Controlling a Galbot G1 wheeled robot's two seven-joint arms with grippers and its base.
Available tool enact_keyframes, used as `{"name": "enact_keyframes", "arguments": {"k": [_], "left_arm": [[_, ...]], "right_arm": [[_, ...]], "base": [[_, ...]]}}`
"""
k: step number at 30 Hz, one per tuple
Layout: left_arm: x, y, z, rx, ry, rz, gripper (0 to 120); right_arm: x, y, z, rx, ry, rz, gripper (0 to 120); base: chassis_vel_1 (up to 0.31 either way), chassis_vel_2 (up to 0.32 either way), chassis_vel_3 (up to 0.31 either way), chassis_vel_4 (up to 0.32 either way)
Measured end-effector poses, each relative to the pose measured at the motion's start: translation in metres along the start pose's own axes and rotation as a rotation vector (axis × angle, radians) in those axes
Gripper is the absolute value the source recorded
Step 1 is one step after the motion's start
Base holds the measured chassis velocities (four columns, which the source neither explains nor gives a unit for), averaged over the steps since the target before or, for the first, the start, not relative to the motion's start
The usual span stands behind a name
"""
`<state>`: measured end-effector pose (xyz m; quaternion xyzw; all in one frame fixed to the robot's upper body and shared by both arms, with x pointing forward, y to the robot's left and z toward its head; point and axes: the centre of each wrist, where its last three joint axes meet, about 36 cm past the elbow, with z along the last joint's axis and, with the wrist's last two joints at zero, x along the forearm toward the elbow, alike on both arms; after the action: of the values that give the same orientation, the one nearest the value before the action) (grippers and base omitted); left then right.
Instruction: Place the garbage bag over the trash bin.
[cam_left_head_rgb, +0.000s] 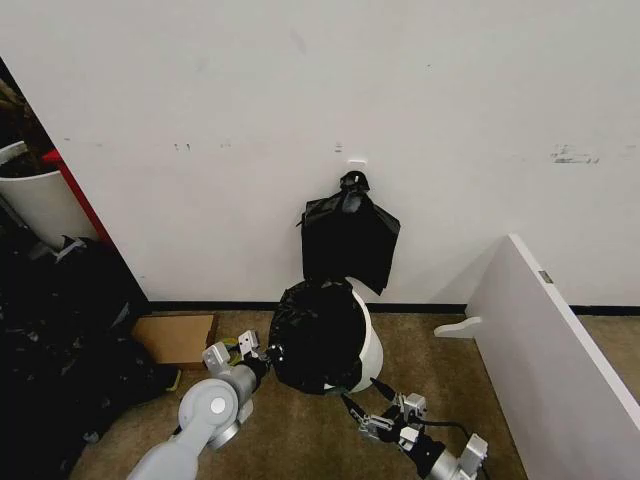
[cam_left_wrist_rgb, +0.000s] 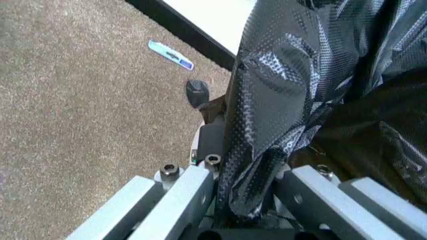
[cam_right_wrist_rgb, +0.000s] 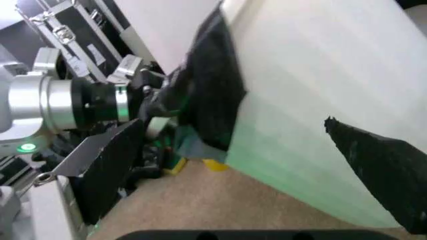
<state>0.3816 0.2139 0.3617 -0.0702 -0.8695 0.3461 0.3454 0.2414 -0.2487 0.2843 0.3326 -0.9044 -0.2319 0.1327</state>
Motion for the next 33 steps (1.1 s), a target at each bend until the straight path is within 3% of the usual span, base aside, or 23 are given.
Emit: {"name": "enact_keyframes", "arguments": {"k": [6, 17, 21, 27, 33], "left_arm": [[0.002, 0.001, 0.001, -0.009, 0.005, -0.002, 0], [0.001, -0.002, 0.002, -0.009, 0.005, 0.007, 0], [0.001, -0.002, 0.003, -0.009, 0.005, 0.007, 0], [0.000, 0.000, 0.001, -0.010, 0.001, 0.002, 0], [-0.001, 0.000, 0.001, -0.008, 0.000, 0.001, 0]], "right_arm": [[0.001, 0.000, 0.002, -0.007, -0.001, 0.004, 86], [0.000, 0.000, 0.004, -0.015, -0.004, 0.012, 43], [0.000, 0.000, 0.006, -0.023, -0.006, 0.019, 32], [0.001, 0.003, 0.012, -0.021, -0.004, 0.032, 4], [0.001, 0.003, 0.013, -0.018, -0.015, 0.034, 0]], "base": [[0.000, 0.000, 0.000, 0.000], [0.000, 0.000, 0.000, 0.000], [0.000, 0.000, 0.000, 0.000], [0.000, 0.000, 0.000, 0.000], [0.000, 0.000, 0.000, 0.000]]}}
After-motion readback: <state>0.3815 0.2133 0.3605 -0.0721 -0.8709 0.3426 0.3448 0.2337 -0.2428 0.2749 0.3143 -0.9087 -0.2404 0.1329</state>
